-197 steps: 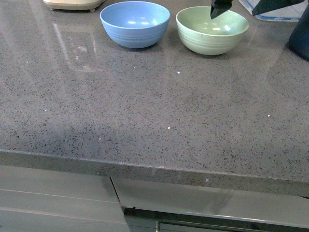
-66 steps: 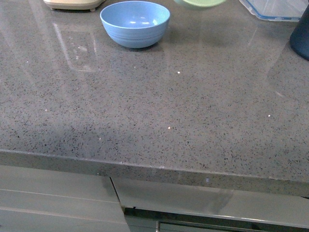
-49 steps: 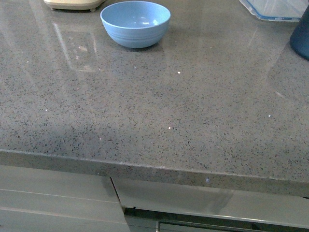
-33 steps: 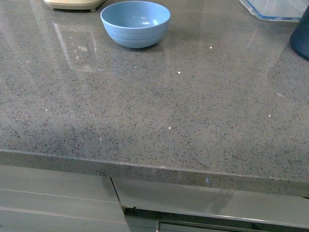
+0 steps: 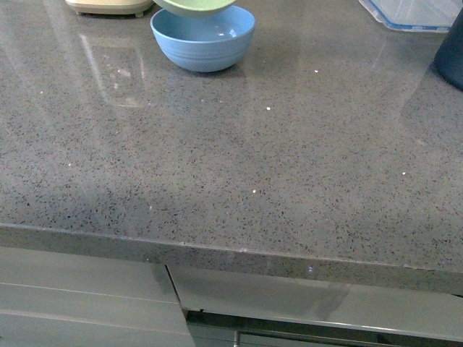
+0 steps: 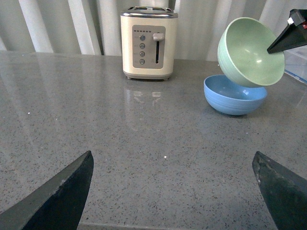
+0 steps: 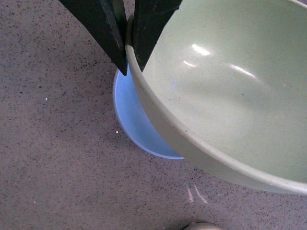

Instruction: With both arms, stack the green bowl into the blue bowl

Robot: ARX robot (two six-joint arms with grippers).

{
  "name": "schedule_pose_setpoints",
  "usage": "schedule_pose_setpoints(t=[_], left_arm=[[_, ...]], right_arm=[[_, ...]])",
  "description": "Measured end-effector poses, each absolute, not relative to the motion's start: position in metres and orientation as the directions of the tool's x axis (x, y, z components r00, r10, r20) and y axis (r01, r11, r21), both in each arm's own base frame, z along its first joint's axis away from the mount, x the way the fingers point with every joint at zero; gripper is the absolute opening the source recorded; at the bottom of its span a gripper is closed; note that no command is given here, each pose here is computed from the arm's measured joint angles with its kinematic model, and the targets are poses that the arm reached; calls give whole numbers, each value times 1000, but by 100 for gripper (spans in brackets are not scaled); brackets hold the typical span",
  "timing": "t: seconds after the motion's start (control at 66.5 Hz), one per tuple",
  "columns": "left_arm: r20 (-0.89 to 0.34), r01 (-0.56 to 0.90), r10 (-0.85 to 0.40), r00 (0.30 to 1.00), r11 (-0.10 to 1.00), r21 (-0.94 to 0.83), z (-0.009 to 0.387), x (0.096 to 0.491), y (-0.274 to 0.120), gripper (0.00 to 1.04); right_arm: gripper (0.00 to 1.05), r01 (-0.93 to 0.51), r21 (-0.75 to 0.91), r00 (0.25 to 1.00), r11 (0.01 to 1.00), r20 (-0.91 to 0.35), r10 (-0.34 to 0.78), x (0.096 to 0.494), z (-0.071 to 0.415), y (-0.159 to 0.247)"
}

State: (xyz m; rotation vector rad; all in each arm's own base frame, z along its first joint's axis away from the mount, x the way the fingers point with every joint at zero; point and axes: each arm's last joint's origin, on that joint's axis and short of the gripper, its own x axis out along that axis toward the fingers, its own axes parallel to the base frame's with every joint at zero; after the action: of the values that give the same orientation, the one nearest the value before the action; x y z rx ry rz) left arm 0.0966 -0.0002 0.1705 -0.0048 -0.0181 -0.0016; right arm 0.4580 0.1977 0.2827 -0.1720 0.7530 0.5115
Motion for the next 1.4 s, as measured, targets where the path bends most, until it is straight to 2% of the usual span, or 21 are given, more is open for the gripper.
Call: schedule_pose_setpoints(t=[0.406,0.857,1.068,1.128,1.309,1.399], left_arm=[[18,2,-2,1000,1000,-5,170,97,0,98],[18,2,-2,1000,1000,-4,170,97,0,98],[18,2,-2,1000,1000,-5,170,97,0,98],[18,2,-2,1000,1000,-5,170,97,0,98],[18,2,-2,1000,1000,-5,170,97,0,98],[18,2,-2,1000,1000,-5,170,97,0,98]], right_arm=[[1,-508,34,608,861,-693,386,472,272,206],[2,-489,37,613,871,-696,374,480,261,194],[35,-481,60,608,874,-695,383,482,261,191],[47,-472,73,604,879,-699,382,482,259,189],[74,-446,90,601,890,-707,373,481,254,183],[93,-422,102,611,901,-702,366,475,259,172]])
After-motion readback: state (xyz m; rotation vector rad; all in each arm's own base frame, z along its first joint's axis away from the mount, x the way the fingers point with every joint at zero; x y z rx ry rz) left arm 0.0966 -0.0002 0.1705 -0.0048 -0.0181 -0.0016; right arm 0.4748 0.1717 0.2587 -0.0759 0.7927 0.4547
